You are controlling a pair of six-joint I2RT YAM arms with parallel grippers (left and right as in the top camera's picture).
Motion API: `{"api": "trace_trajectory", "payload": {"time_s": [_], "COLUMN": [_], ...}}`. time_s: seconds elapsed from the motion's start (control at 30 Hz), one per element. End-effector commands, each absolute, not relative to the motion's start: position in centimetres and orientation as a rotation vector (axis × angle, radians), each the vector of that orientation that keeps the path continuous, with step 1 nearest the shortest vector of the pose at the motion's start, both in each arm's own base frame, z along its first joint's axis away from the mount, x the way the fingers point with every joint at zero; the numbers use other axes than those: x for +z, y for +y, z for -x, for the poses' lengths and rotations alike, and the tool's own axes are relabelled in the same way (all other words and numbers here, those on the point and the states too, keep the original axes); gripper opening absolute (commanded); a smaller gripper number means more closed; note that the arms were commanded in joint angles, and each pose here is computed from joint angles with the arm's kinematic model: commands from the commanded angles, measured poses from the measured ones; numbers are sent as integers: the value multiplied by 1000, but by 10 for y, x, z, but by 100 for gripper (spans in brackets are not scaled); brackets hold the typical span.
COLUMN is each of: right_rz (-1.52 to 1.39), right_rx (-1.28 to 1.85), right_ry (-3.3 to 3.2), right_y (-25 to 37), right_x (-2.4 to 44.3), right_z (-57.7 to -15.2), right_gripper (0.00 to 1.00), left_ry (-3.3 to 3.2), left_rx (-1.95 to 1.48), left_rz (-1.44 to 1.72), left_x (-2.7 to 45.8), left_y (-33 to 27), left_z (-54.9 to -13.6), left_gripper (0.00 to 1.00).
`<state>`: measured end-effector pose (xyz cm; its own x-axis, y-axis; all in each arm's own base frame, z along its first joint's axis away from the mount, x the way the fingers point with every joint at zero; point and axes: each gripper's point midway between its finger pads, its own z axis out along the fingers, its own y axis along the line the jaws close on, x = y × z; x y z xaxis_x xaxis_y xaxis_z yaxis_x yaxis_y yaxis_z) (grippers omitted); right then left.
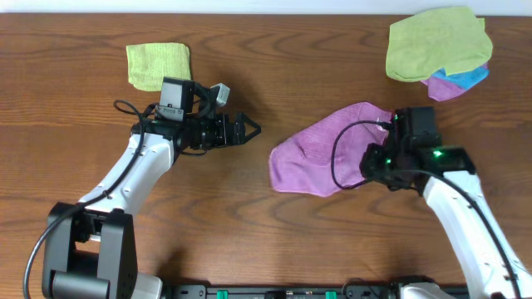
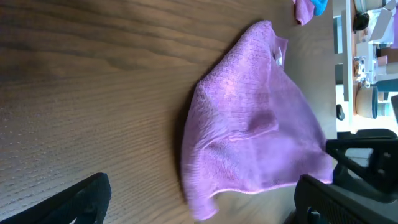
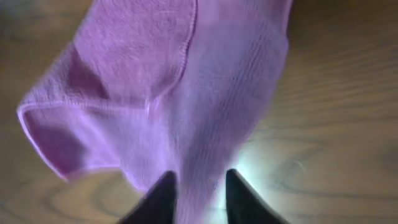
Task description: Fold the cloth
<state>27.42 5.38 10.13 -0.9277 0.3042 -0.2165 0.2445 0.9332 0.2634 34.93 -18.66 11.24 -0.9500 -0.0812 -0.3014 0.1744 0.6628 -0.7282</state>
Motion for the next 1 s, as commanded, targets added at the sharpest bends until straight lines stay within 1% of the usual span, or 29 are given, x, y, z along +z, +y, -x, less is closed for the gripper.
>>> {"api": "trace_trajectory", "payload": {"time_s": [0.0, 0.03, 0.07, 0.1, 0.17, 0.2, 0.33, 0.4, 0.63, 0.77, 0.83, 0.87, 0.97], "right_rz": [-315, -315, -321, -327, -335, -338, -402, -462, -610, -675, -704, -727, -752], "right_rx": [227, 194, 152, 118, 72, 68, 62, 86, 285, 397, 442, 451, 460], "right_ry": [2856, 2864, 2874, 2882, 2899, 2906, 2924, 2937, 2984, 2948, 2921, 2910, 2887], "right_y": [46, 43, 39, 34, 29, 28, 24, 25, 40, 50, 54, 55, 55], "right_x": [106, 105, 104, 103, 101, 101, 97, 91, 42, 23, 16, 12, 4], "right_z": [-272, -270, -267, -265, -260, -258, -252, -246, -222, -220, -221, -220, -220], "right_gripper": [40, 45, 54, 59, 64, 64, 72, 73, 70, 65, 59, 53, 41], "left_ry": [2556, 2556, 2556, 2556, 2556, 2556, 2557, 2557, 2607, 2649, 2654, 2655, 2655], "left_rx": [-1183, -1183, -1183, -1183, -1183, -1183, -1183, -1184, -1182, -1175, -1176, -1176, -1176], "left_rz": [-80, -80, -80, -80, -80, -80, -80, -80, -60, -48, -44, -44, -43], "left_x": [119, 119, 119, 119, 119, 119, 119, 119, 113, 108, 107, 107, 107], "left_y": [-189, -189, -189, -189, -189, -189, -189, -189, -187, -185, -185, -185, -185], "left_z": [-356, -356, -356, -356, -356, -356, -356, -356, -347, -339, -338, -338, -338], "left_gripper": [96, 95, 95, 95, 95, 95, 95, 95, 95, 95, 95, 96, 95]}}
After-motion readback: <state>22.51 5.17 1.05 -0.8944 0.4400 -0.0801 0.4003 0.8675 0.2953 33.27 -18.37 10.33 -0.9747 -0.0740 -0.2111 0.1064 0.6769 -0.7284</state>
